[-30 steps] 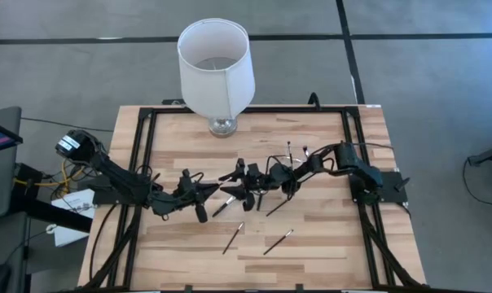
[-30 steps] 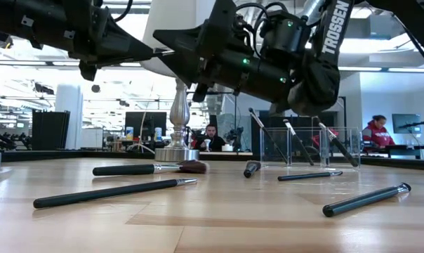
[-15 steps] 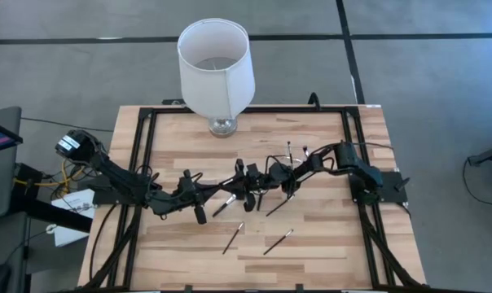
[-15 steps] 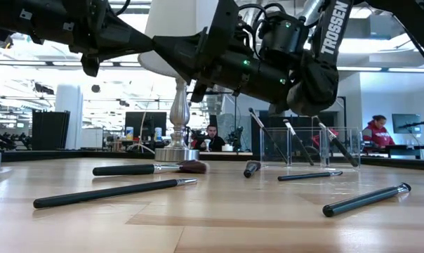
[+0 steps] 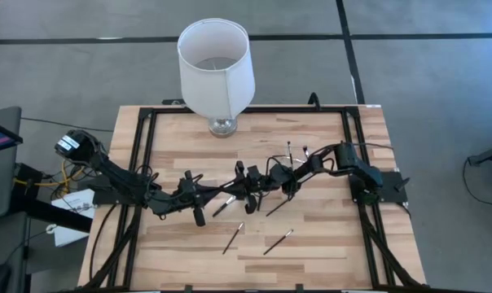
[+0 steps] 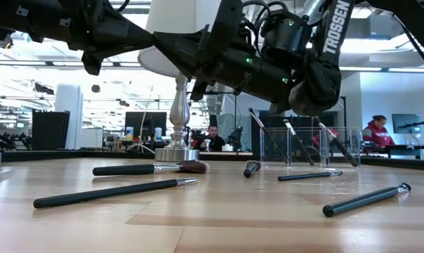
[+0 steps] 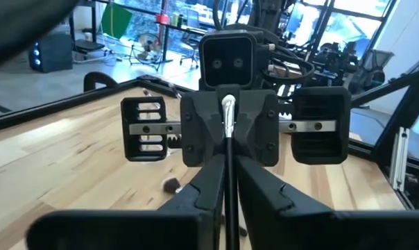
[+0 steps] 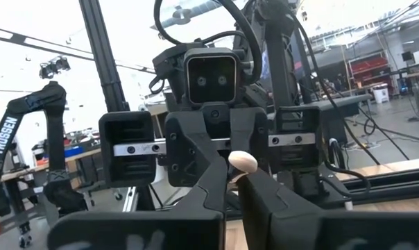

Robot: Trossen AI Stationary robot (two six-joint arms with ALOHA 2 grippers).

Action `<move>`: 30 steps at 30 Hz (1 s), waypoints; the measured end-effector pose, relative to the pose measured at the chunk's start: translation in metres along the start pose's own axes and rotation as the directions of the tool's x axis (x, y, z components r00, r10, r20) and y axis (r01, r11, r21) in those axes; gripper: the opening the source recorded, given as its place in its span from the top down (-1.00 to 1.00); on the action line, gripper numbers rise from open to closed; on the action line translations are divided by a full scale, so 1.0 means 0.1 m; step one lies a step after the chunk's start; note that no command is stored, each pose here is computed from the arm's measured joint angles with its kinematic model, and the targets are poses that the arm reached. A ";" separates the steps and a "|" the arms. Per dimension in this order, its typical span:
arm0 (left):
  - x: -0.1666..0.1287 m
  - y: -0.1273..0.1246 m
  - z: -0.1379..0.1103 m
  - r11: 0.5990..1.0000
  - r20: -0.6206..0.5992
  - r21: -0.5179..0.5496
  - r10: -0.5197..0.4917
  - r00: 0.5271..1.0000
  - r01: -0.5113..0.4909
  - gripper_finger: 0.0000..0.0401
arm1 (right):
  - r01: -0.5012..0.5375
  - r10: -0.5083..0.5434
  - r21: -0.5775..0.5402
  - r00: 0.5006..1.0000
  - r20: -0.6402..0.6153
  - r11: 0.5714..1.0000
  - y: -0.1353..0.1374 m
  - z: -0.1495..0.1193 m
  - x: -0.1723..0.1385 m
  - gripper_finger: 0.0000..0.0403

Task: Pick & Place Makeup Supplies
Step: Put the black makeup brush into the transparent organizer

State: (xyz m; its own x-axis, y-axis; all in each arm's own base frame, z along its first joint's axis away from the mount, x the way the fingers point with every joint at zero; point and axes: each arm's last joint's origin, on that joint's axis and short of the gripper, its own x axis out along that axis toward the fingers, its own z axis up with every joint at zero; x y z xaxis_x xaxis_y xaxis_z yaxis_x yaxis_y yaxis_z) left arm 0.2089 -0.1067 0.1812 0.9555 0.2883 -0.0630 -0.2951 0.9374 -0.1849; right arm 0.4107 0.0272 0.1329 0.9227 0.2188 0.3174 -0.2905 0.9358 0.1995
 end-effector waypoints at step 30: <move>-0.30 0.07 0.47 0.965 0.131 0.241 0.074 0.989 -0.104 0.57 | 0.521 -0.569 -0.264 0.602 -0.561 0.812 0.71 1.81 -0.43 0.95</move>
State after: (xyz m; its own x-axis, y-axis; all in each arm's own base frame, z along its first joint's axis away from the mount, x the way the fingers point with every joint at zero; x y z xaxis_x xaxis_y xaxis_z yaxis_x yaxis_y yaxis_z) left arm 0.1786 -0.0996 0.2284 0.9234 0.3802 0.0529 -0.3830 0.9215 0.0640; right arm 0.3041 0.0340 0.3010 0.8624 -0.2457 -0.4426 0.3120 0.9465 0.0826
